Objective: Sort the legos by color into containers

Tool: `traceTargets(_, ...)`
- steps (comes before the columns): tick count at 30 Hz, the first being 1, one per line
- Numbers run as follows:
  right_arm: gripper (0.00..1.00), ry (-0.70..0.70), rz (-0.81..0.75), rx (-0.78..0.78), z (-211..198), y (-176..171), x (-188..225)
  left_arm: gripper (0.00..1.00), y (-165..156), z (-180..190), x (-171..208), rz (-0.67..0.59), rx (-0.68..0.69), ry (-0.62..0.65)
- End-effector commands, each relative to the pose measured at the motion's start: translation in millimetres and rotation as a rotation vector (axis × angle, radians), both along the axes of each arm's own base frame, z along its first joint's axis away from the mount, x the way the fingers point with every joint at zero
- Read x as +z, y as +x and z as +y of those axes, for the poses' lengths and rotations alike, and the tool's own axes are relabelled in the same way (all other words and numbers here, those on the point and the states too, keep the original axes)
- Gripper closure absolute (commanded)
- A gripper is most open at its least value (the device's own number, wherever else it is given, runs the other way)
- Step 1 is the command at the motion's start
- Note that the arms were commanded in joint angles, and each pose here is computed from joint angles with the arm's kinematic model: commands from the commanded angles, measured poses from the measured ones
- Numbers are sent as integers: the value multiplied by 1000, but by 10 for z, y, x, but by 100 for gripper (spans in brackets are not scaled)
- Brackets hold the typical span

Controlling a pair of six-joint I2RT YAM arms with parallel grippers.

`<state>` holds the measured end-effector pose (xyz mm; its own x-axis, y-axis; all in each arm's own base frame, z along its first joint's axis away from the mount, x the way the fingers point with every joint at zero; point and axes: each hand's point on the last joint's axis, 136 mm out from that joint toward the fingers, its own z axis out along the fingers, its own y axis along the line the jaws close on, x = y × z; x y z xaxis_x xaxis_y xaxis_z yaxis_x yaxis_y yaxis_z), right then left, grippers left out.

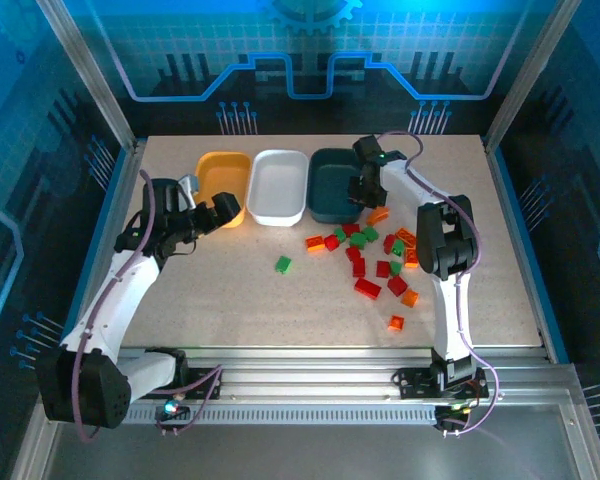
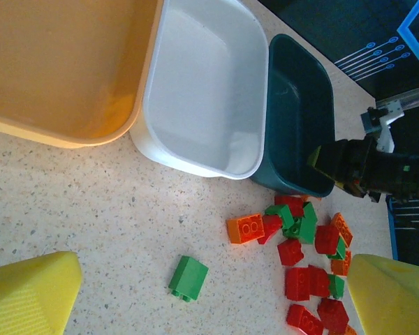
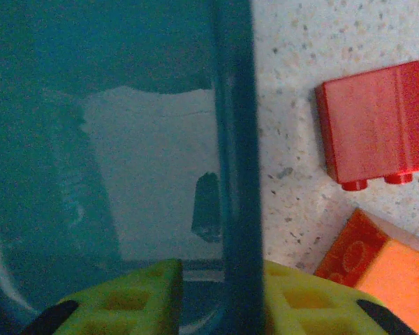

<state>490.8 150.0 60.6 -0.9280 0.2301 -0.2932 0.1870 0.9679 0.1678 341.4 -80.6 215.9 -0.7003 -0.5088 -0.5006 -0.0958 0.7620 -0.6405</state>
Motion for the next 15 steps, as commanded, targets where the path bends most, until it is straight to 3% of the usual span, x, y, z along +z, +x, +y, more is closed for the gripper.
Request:
traceTargets(1,56,-16,-42,37,28,35,261,1,-37,-58,-64,19,-17,-48)
traceTargets(10,39,-51,-131,30,-553,35,670,1,-64,-210,-201,45,-50,-145)
traceTargets(15,46,-36,-36,95,-761,124,395,1,-129,-372,-279,69,-94,-148)
